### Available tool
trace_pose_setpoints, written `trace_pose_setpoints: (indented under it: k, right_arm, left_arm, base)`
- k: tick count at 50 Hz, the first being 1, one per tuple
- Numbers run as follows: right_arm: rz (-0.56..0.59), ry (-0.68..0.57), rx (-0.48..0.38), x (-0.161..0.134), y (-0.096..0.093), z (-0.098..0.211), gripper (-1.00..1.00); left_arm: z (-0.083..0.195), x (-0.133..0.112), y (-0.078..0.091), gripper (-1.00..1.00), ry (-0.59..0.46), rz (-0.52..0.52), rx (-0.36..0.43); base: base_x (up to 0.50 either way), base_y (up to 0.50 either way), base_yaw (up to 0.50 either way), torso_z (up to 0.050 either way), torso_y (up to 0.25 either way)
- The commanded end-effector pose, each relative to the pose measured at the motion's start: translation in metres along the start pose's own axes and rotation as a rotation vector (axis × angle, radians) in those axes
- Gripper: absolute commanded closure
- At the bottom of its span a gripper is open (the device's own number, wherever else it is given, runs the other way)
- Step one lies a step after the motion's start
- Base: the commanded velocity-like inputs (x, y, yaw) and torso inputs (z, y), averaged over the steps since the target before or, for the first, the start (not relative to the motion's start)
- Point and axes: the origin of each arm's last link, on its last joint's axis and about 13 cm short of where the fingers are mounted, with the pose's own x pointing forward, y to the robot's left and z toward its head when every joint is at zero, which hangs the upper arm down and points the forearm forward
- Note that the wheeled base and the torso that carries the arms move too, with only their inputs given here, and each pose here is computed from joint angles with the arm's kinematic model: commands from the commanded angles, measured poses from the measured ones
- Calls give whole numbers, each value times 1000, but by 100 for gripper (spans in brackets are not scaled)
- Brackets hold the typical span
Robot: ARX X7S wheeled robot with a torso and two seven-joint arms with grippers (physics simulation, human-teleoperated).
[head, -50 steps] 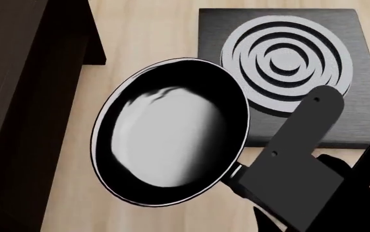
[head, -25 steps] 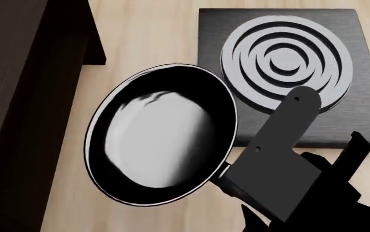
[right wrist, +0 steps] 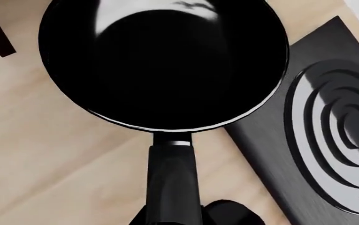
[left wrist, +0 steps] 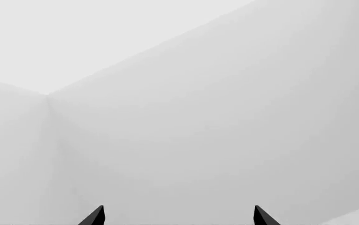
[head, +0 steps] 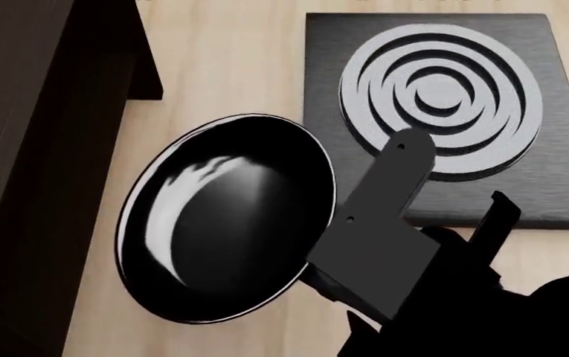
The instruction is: Put the frying pan under the cabinet shelf.
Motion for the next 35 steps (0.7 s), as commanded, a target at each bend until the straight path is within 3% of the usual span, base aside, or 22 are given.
trace_pose_setpoints:
  k: [1,23,35]
  right_arm:
    - [-49,-37,-35,8,-7,9,100]
    - [6,4,-10,32,-4,-2,100]
    - [60,-24,21,65,-6,-11,100]
  left_arm:
    - [-2,-1,2,-100,5,4,0]
    - [-6,-5,5,-100,13,12,-8]
    - [-7,-7,7,-100,18,19,-4]
  base:
    - [0,0,0,0,0]
    - [0,0,0,0,1]
    - [0,0,0,0,2]
